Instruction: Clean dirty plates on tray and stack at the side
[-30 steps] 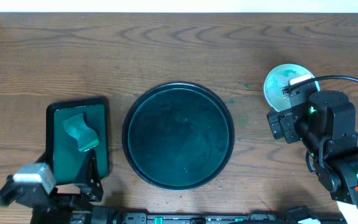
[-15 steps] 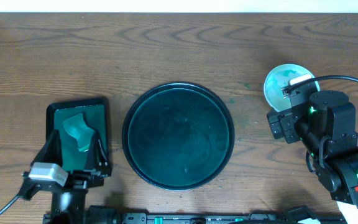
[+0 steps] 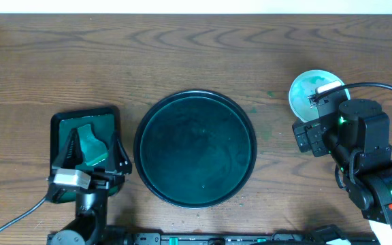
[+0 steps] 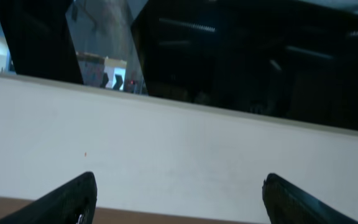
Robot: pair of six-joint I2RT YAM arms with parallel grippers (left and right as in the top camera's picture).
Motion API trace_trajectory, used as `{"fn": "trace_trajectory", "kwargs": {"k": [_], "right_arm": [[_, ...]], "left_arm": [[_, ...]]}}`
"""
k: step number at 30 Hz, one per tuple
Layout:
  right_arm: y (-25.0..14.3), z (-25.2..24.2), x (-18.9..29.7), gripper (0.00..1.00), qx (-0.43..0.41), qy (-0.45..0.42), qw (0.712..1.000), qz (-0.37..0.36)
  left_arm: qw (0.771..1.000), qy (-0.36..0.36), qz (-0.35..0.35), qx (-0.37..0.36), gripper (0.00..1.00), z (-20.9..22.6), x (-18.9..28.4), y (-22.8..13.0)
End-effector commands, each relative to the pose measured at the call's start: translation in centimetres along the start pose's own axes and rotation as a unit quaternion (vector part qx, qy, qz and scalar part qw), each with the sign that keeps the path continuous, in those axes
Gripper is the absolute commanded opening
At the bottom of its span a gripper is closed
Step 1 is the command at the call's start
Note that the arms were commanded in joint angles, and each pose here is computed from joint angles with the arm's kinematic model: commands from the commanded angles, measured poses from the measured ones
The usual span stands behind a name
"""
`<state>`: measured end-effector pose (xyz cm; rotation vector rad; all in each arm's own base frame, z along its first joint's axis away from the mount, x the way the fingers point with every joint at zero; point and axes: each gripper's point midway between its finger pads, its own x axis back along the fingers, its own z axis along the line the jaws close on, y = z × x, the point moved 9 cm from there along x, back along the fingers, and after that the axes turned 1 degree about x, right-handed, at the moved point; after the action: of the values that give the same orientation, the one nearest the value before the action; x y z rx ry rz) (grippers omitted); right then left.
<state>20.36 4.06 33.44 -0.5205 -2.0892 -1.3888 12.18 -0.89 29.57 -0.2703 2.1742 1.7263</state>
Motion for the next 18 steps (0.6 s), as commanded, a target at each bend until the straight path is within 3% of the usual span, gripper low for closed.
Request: {"fn": "trace_trajectory", "kwargs": {"k": [1,8,18], "right_arm": [[0.5,-0.1,0.5,0.99,0.006,-0.004,1.0,-0.009],[0.5,-0.1,0.5,0.99,0.006,-0.004,1.0,-0.009],[0.5,-0.1,0.5,0.99,0.006,-0.004,1.0,-0.009]], "left_arm": [[1.0,-0.006,-0.007,-0.007,0.85,0.4,0.0,-2.0],[0.998,-0.016,-0.054,-0.008,0.85,0.9,0.3,-4.5],[0.999,0.006,-0.034,-0.015,0.85,1.6,0.3,-5.3]]}}
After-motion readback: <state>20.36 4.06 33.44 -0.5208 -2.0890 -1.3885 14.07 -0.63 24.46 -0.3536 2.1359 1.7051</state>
